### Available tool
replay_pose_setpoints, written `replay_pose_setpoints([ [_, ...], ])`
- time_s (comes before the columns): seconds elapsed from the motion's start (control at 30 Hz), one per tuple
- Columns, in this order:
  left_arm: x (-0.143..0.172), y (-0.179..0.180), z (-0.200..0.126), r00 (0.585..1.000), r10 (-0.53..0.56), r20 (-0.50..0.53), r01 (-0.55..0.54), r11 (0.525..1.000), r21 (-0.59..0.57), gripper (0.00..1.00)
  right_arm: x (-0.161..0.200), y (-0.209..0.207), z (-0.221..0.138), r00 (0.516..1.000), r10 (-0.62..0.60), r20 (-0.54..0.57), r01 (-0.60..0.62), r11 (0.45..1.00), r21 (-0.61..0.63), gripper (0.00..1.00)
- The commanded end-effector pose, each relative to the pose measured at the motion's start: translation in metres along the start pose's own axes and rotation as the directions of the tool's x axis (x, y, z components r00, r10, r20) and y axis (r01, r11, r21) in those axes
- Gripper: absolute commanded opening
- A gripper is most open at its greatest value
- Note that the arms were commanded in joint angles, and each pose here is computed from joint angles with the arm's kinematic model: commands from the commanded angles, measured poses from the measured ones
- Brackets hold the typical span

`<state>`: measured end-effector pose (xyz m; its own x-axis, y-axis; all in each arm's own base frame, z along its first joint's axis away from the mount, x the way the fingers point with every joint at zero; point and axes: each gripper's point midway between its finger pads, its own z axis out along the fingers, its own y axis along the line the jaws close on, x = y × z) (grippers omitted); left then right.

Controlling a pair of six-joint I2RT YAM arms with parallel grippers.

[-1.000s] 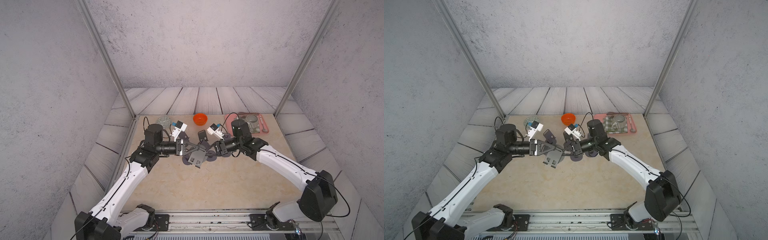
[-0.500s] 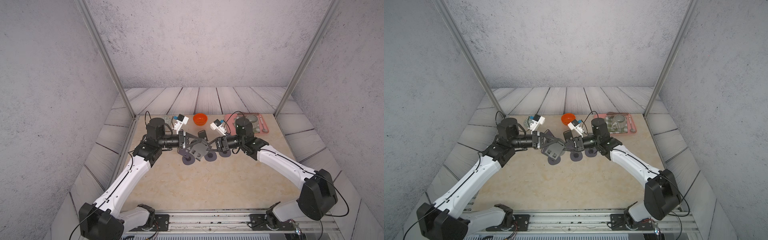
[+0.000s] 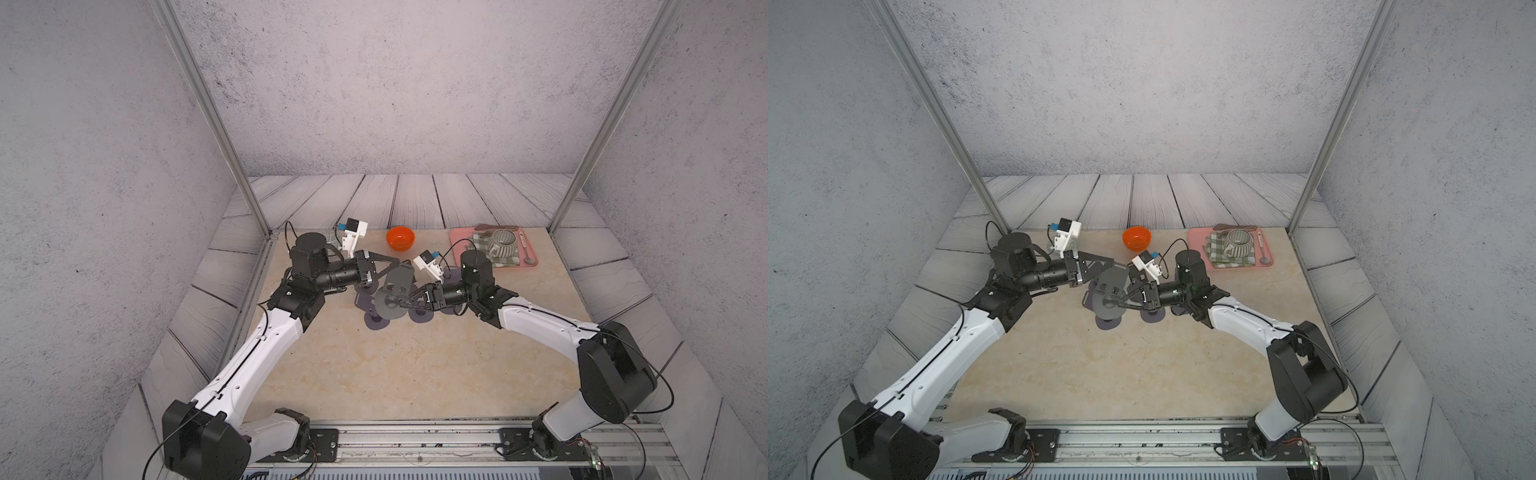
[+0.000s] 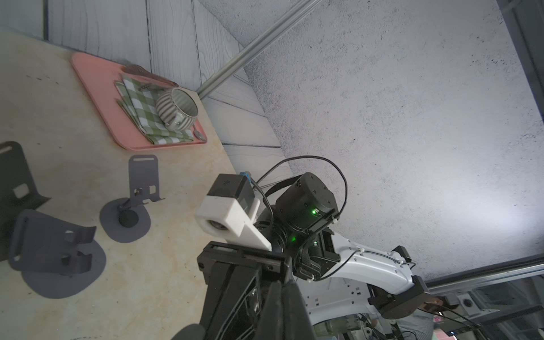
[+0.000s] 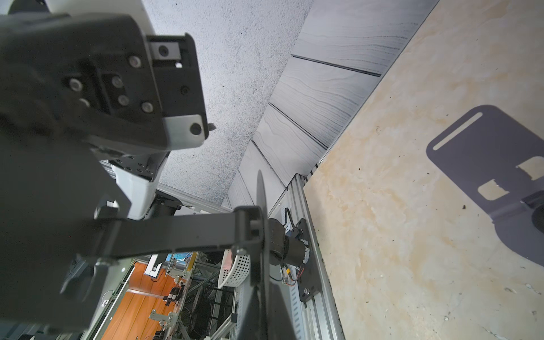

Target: Open the phone stand

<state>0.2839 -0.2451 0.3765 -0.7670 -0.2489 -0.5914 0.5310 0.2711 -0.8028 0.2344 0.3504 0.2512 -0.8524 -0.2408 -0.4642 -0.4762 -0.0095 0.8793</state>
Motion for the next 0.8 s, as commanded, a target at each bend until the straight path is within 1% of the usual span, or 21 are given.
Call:
replay_pose_setpoints([
  [0.0, -0.081, -0.116, -0.069, 0.747, 0.506, 0.431, -0.538, 0.841, -0.055, 0.00, 0.064, -0.053, 0.009, 0.922, 0.366, -0.122, -0.358, 0.930, 0.083, 0.00],
  [0.07, -0.069, -0.121, -0.071, 0.725, 0.569, 0.388, -0.594, 0.802, -0.066, 0.00, 0.057, -0.048, 0.008, 0.929, 0.353, -0.113, -0.346, 0.935, 0.077, 0.00],
  [0.13, -0.053, -0.119, -0.069, 0.714, 0.610, 0.343, -0.627, 0.775, -0.074, 0.00, 0.046, -0.043, 0.006, 0.934, 0.343, -0.097, -0.338, 0.939, 0.067, 0.00],
  [0.23, -0.025, -0.108, -0.065, 0.714, 0.641, 0.282, -0.649, 0.757, -0.075, 0.00, 0.025, -0.033, 0.001, 0.945, 0.320, -0.071, -0.318, 0.947, 0.046, 0.00],
  [0.3, -0.008, -0.096, -0.063, 0.702, 0.665, 0.254, -0.665, 0.740, -0.098, 0.00, 0.009, -0.024, -0.002, 0.950, 0.308, -0.050, -0.308, 0.951, 0.021, 0.00],
  [0.4, 0.006, -0.078, -0.061, 0.684, 0.693, 0.227, -0.677, 0.719, -0.155, 0.00, -0.003, -0.015, -0.003, 0.950, 0.308, -0.044, -0.308, 0.951, -0.005, 0.00],
  [0.5, 0.015, -0.065, -0.058, 0.680, 0.704, 0.206, -0.683, 0.710, -0.172, 0.00, -0.003, -0.017, -0.003, 0.944, 0.328, -0.041, -0.329, 0.944, -0.003, 0.00],
  [0.57, 0.020, -0.061, -0.053, 0.681, 0.708, 0.186, -0.689, 0.706, -0.163, 0.00, -0.003, -0.022, -0.003, 0.938, 0.346, -0.031, -0.346, 0.938, 0.003, 0.00],
  [0.7, 0.038, -0.048, -0.041, 0.694, 0.713, 0.096, -0.700, 0.700, -0.141, 0.00, -0.009, -0.026, -0.004, 0.936, 0.352, -0.010, -0.352, 0.936, 0.002, 0.00],
  [0.77, 0.047, -0.037, -0.037, 0.702, 0.710, 0.056, -0.696, 0.700, -0.157, 0.00, -0.015, -0.027, -0.006, 0.938, 0.346, -0.004, -0.346, 0.938, 0.000, 0.00],
])
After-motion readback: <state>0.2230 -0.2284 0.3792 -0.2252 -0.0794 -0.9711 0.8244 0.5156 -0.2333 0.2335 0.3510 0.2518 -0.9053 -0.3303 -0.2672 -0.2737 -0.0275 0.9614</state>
